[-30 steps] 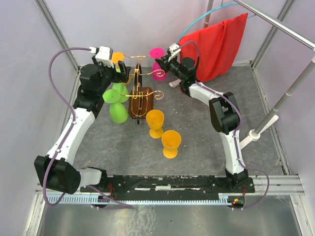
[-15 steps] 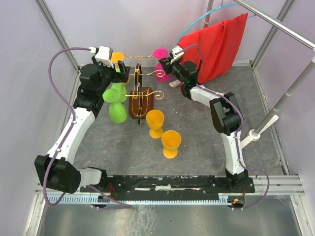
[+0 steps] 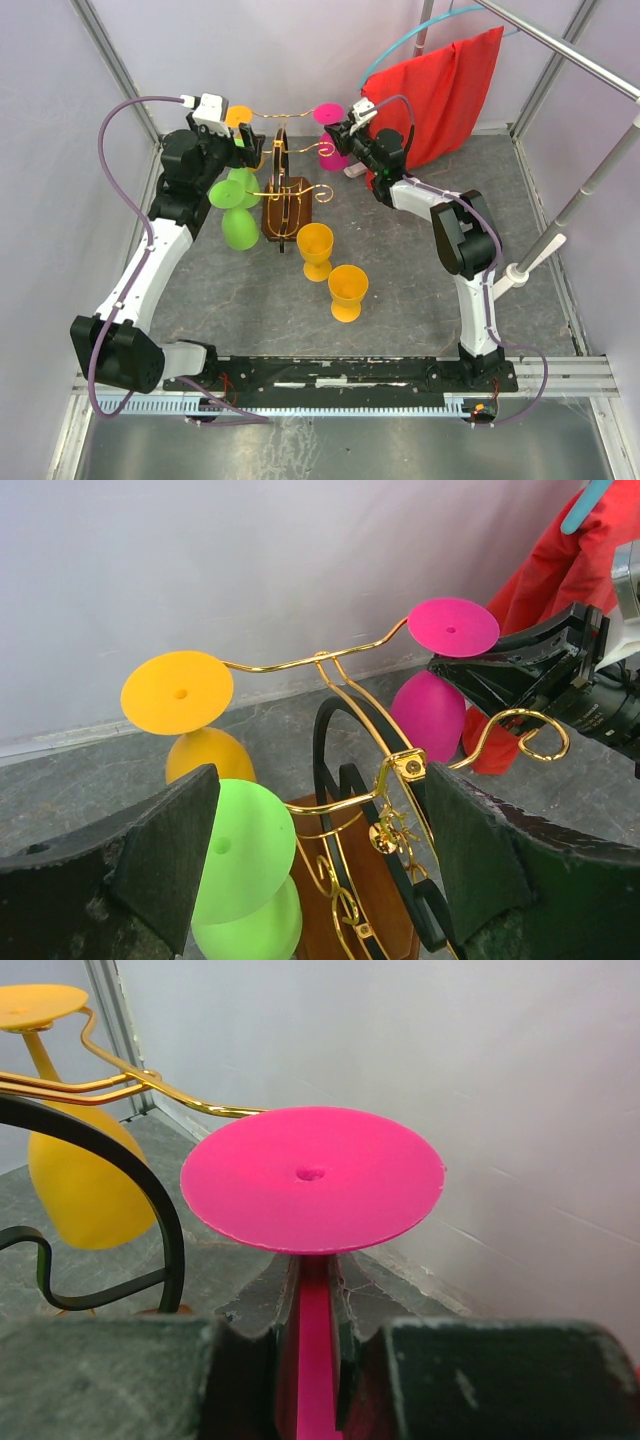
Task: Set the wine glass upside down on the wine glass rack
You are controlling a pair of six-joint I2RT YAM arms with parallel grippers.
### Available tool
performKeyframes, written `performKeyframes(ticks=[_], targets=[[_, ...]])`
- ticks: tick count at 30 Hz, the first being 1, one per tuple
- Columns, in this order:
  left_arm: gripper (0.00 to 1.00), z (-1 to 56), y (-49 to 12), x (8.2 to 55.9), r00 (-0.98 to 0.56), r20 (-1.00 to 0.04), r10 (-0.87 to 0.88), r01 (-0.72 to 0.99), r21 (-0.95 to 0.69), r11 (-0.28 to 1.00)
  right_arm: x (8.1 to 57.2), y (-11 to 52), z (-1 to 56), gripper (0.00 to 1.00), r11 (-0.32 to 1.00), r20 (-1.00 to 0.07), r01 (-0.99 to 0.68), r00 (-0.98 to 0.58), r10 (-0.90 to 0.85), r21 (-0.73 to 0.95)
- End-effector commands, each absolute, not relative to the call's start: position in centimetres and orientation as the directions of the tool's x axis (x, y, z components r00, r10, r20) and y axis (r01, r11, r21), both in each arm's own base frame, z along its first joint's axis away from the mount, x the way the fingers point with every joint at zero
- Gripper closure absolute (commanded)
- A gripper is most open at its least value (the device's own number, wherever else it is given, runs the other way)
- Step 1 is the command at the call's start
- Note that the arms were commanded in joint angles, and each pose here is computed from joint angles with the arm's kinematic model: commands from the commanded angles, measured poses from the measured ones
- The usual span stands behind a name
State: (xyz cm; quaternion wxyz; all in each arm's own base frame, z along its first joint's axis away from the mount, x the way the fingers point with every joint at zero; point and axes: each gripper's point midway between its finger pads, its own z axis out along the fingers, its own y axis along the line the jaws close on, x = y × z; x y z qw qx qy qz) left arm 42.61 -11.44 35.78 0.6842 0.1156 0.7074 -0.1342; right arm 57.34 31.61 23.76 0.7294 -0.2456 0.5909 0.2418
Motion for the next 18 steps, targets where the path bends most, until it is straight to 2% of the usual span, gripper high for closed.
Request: performKeyframes(ticks=[1,6,18], targets=[[0.11,38.6,-11.3,42.6,0.051,-0.999,-0.010,0.357,0.009,0.934,56.0,32.7,25.3,0.99,0.726,-0.974,-0.680,0.218,0.062,-0.106],[0.11,38.7,-11.3,42.5,0.051,-0.999,-0.011,0.356,0.008,0.934,55.4,34.2,25.6,0.98,0.703,-0.971,-0.699,0.232,0.054,-0.128],[0.10,39.2,-11.9,42.0,0.056,-0.998,-0.020,0.390,0.003,0.921,53.3,32.8,25.6,0.65,0.712,-0.973,-0.686,0.231,0.017,-0.151]])
